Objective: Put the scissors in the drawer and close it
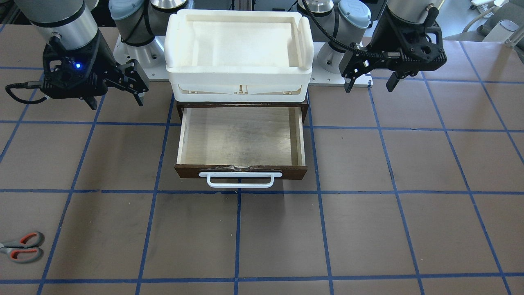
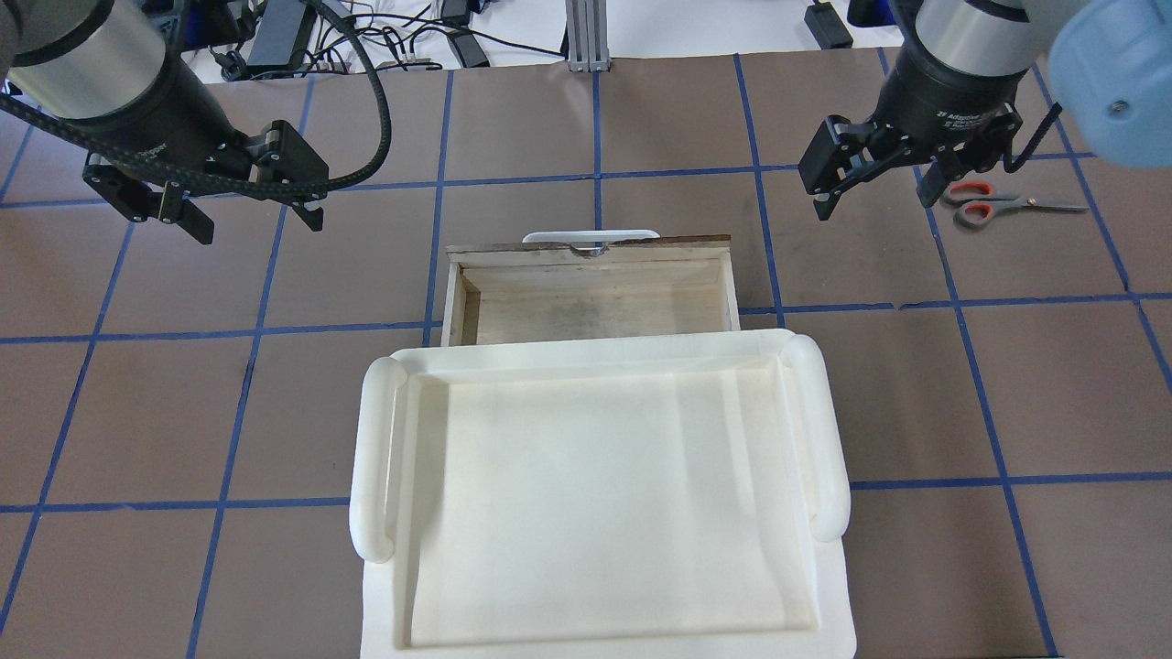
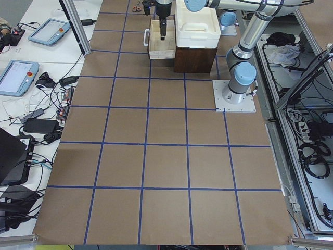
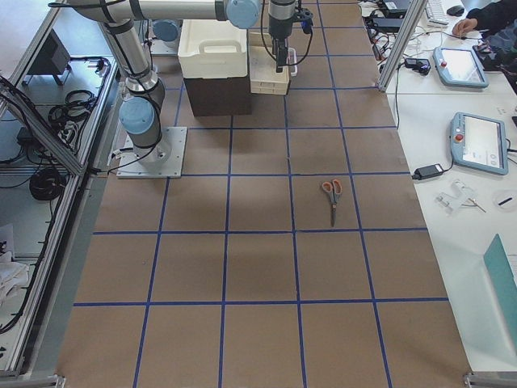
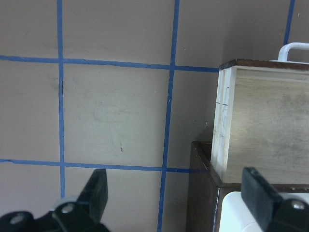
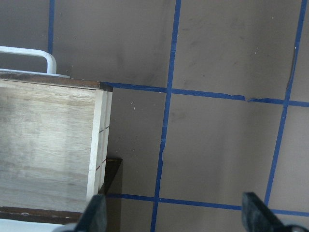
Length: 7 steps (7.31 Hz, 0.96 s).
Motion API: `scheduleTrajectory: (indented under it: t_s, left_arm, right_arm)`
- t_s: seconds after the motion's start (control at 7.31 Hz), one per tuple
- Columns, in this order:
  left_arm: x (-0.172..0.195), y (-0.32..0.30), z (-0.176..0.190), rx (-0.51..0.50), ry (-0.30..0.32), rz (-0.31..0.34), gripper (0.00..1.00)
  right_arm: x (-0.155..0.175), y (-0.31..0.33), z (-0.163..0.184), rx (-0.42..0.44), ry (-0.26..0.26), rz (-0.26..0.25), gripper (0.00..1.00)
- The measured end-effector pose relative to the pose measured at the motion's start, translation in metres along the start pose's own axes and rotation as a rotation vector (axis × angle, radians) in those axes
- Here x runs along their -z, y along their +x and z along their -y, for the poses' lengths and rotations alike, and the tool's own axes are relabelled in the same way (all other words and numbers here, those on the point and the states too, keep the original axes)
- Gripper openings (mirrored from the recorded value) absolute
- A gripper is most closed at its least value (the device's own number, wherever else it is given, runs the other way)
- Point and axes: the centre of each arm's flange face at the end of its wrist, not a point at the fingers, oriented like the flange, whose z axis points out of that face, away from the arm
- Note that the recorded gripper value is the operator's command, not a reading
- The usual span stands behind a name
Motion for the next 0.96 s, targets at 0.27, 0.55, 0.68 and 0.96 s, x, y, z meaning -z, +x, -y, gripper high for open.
scheduleTrajectory:
  t_s: [0.27,0.55,0.68,0.96]
  left_arm:
    - [0.0004,0.0004,-0.0005,-0.001,0.001,0.000,1.00]
    - [-0.0002,0.0006,-0.0001,-0.001,-0.001,0.000,1.00]
    - [-0.0005,0.0006,0.0001,-0.001,-0.002,0.000,1.00]
    - [-0.0007,0.0006,0.0002,-0.001,-0.002,0.000,1.00]
  right_arm:
    - [-0.0003,0.0024,-0.0006,0.000,-0.006,-0.020,1.00]
    - [-0.0003,0.0036,-0.0008,-0.002,-0.008,-0.029,1.00]
    - [-0.0004,0.0037,-0.0008,-0.003,-0.009,-0.030,1.00]
    - [-0.0009,0.0038,-0.0008,-0.003,-0.010,-0.030,1.00]
